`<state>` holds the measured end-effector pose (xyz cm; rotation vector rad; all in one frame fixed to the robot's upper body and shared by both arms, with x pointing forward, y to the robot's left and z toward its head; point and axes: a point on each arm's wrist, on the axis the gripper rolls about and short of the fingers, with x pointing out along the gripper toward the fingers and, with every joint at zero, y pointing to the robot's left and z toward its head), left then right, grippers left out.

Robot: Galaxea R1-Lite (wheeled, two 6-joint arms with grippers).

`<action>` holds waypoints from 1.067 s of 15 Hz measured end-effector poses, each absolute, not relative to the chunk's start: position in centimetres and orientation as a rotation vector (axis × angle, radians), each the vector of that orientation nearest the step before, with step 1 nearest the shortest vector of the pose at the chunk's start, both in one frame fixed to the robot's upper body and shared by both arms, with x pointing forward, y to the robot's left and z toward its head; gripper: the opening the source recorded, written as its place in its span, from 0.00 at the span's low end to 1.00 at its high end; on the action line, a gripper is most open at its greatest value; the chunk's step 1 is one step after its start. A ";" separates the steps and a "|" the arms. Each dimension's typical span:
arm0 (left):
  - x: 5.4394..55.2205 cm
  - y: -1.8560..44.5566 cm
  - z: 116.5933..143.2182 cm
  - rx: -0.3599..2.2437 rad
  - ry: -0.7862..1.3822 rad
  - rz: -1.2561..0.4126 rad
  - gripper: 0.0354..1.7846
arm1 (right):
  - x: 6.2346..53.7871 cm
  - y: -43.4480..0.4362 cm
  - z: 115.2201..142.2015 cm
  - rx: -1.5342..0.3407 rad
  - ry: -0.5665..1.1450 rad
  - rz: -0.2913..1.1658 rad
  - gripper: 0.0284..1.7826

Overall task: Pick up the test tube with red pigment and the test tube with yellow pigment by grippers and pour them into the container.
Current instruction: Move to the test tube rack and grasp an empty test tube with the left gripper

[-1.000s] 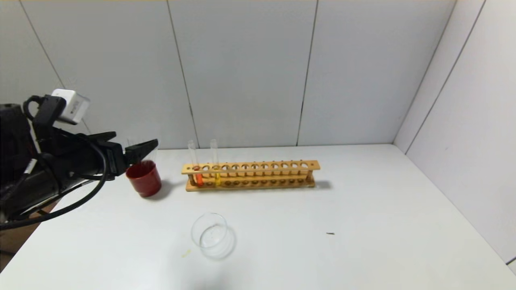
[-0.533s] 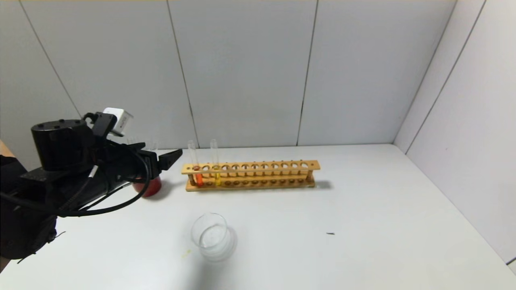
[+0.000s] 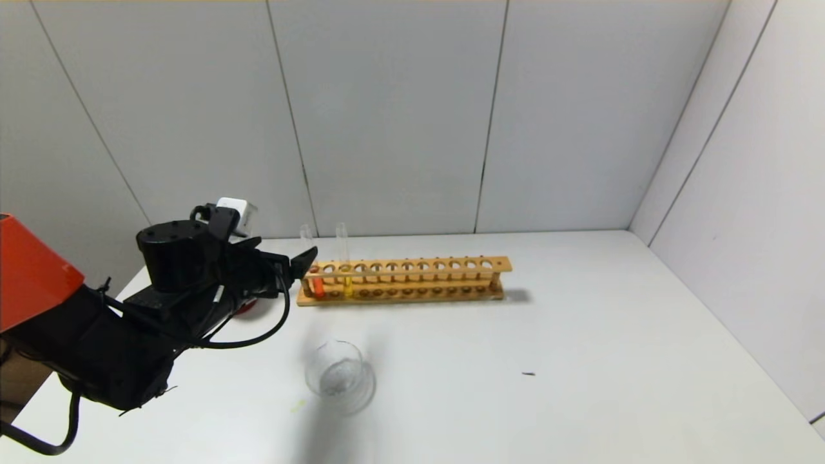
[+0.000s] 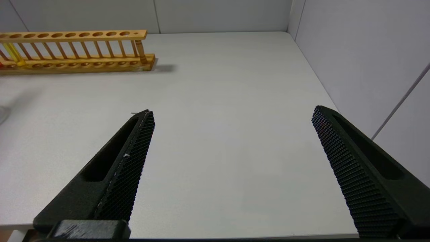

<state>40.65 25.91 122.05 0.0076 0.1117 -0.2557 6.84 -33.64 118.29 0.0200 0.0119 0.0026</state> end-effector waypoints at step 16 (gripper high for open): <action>44.4 25.1 119.8 0.013 0.095 -0.232 0.98 | 6.8 -33.6 118.3 0.020 0.012 0.002 0.96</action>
